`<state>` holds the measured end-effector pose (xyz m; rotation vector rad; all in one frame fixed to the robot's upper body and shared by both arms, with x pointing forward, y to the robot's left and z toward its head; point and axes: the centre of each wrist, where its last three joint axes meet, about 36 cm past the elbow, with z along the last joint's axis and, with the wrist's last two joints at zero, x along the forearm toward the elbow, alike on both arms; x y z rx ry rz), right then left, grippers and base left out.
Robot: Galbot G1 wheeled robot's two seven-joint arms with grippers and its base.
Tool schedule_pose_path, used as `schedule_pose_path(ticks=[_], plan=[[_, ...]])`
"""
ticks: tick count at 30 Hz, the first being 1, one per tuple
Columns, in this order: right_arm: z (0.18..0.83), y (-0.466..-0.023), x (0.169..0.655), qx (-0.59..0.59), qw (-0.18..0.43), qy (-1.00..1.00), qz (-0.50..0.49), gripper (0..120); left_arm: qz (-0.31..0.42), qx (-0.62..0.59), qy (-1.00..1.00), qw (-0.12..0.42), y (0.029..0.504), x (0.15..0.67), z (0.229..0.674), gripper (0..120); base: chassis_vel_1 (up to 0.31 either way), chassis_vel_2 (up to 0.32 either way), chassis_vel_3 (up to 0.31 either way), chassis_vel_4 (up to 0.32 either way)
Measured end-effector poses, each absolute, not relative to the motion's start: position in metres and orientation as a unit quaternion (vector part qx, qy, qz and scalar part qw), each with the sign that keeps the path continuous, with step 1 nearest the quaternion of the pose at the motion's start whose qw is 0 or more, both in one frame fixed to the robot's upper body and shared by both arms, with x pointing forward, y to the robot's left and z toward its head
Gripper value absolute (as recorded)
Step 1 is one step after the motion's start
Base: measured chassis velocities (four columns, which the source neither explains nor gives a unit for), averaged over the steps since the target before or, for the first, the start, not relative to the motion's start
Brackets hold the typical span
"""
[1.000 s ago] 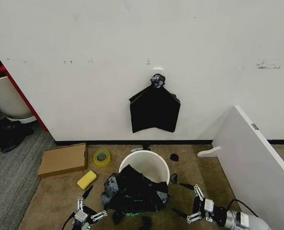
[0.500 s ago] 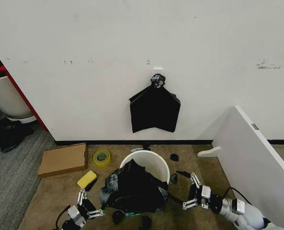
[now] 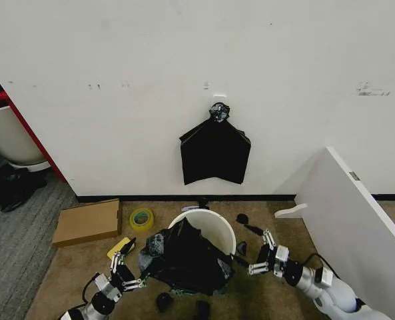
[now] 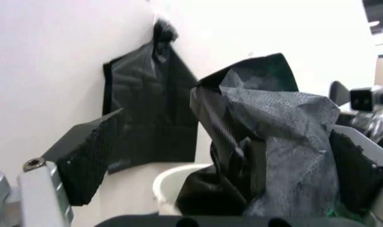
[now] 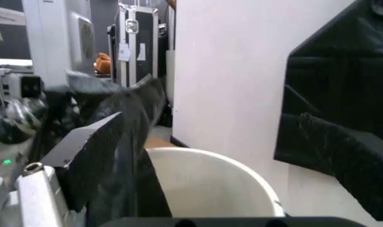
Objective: Place the garbage bag over the trash bin.
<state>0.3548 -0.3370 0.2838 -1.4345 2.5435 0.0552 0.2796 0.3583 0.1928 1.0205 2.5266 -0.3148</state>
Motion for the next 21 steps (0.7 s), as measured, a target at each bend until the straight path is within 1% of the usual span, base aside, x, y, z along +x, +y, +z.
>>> schedule_pose_path(ticks=[5,8,12,14,20,21], plan=[[0.293,-0.302,0.341,-0.508,0.113,0.854,0.009,100,-0.114,0.367,0.906,0.177,0.343,0.276,0.173,100,0.000,0.000,0.000,0.000],[0.294,-0.289,0.337,-0.508,0.106,0.855,-0.003,100,-0.116,0.367,0.906,0.175,0.333,0.273,0.168,100,0.000,0.000,0.000,0.000],[0.301,-0.260,0.332,-0.472,0.084,0.877,-0.009,100,-0.117,0.368,0.906,0.176,0.321,0.269,0.165,100,0.000,0.000,0.000,0.000],[0.304,-0.253,0.331,-0.463,0.078,0.883,-0.010,100,-0.114,0.369,0.905,0.177,0.321,0.269,0.165,100,0.000,0.000,0.000,0.000],[0.339,-0.212,0.335,-0.418,0.025,0.907,-0.039,100,-0.083,0.370,0.908,0.178,0.337,0.267,0.171,100,0.000,0.000,0.000,0.000],[0.339,-0.212,0.335,-0.418,0.025,0.907,-0.039,100,-0.083,0.370,0.908,0.178,0.337,0.267,0.171,100,0.000,0.000,0.000,0.000]])
